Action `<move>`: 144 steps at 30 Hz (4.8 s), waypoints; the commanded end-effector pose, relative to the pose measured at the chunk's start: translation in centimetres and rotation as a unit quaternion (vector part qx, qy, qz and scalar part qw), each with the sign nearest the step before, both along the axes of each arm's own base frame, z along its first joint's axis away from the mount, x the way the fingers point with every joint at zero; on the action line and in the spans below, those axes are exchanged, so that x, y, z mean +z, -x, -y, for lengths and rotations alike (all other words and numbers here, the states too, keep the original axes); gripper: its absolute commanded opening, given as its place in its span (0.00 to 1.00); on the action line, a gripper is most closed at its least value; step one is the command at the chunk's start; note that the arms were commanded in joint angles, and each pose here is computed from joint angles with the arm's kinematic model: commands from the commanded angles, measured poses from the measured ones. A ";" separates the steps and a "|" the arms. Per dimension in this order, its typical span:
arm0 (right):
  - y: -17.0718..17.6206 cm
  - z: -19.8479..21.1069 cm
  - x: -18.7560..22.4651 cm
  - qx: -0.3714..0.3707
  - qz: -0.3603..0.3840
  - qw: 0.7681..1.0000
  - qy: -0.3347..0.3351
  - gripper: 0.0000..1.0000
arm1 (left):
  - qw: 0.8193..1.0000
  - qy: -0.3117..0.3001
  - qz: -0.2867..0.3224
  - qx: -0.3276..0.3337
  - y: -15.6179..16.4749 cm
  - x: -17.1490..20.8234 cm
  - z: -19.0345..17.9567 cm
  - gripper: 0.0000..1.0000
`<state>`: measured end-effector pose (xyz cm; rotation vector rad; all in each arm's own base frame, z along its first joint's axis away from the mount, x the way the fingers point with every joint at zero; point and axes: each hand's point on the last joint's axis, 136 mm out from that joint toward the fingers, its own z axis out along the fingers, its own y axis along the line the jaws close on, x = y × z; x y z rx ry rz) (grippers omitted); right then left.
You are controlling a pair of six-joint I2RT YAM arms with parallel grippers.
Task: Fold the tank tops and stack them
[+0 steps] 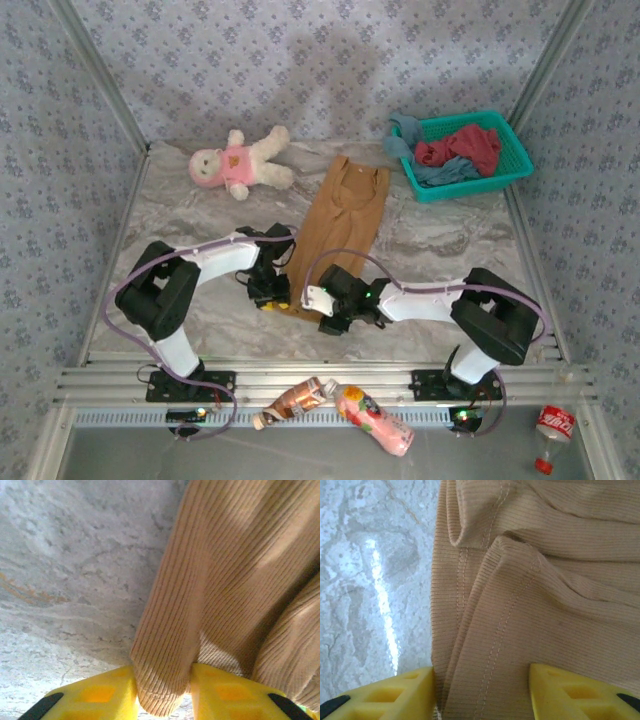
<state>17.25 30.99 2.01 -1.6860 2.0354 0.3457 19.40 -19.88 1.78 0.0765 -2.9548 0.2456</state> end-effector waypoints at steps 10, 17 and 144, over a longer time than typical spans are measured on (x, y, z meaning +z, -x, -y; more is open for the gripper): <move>0.8 0.1 -0.1 -0.008 0.000 1.000 0.020 0.20 | 0.998 -0.042 0.014 -0.045 -0.2 2.8 -1.5 0.06; 2.4 -1.8 3.4 -0.012 -0.040 0.998 -0.045 0.18 | 0.997 -0.057 0.013 -0.050 1.5 6.5 -3.3 0.04; -13.5 3.4 1.9 -0.165 0.048 0.984 -0.055 0.61 | 0.996 0.040 0.074 -0.033 -16.2 2.2 3.7 0.52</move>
